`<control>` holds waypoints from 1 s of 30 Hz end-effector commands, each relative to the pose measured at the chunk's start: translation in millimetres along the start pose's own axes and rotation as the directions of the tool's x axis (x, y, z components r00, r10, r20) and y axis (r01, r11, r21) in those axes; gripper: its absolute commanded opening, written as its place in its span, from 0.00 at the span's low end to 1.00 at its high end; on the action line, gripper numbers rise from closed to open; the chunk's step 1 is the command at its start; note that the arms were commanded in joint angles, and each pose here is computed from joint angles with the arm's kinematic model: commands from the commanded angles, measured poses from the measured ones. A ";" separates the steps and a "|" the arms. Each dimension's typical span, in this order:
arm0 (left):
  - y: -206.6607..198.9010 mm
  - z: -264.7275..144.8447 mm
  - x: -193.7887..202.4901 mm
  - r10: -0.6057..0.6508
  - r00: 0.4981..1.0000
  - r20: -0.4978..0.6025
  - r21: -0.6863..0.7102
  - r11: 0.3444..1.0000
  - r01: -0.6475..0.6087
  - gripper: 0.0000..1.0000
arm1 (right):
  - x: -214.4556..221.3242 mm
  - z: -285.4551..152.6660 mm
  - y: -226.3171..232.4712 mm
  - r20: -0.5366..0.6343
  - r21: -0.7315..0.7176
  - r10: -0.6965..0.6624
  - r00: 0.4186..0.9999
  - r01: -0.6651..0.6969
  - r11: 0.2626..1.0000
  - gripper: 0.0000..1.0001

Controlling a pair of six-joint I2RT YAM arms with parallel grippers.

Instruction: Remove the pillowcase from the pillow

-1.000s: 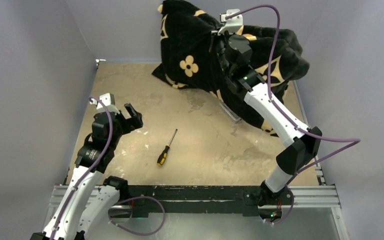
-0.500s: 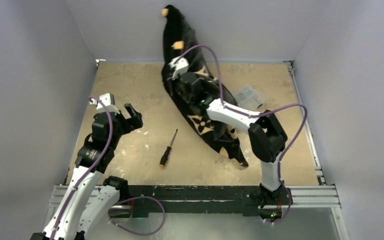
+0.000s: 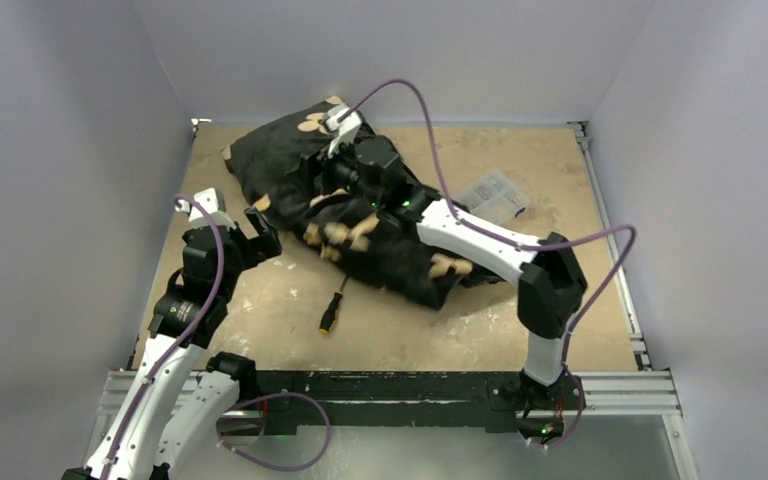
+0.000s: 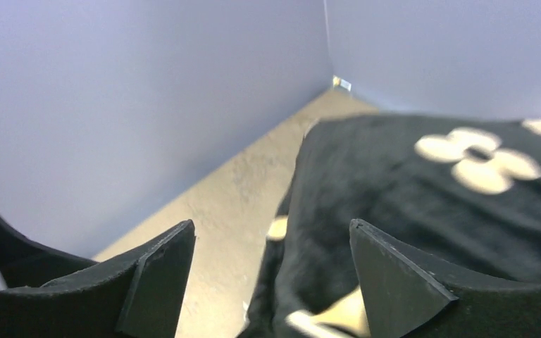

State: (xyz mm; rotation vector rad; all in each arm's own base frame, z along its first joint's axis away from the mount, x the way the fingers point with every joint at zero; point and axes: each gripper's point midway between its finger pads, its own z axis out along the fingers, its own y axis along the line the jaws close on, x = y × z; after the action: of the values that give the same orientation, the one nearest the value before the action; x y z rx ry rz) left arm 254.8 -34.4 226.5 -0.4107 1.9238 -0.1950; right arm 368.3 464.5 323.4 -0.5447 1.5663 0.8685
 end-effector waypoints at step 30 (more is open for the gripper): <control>-36.4 12.4 8.1 -0.005 0.999 -0.052 0.184 0.983 0.015 0.99 | 119.0 -127.9 -73.3 -0.208 0.276 0.266 0.941 -0.204 0.939 0.99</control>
State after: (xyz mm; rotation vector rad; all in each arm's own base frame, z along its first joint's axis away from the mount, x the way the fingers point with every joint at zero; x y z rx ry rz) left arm 265.6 -64.5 217.6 -0.3186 1.9753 -0.3433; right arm 316.1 318.4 201.1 -0.2615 1.9793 0.7450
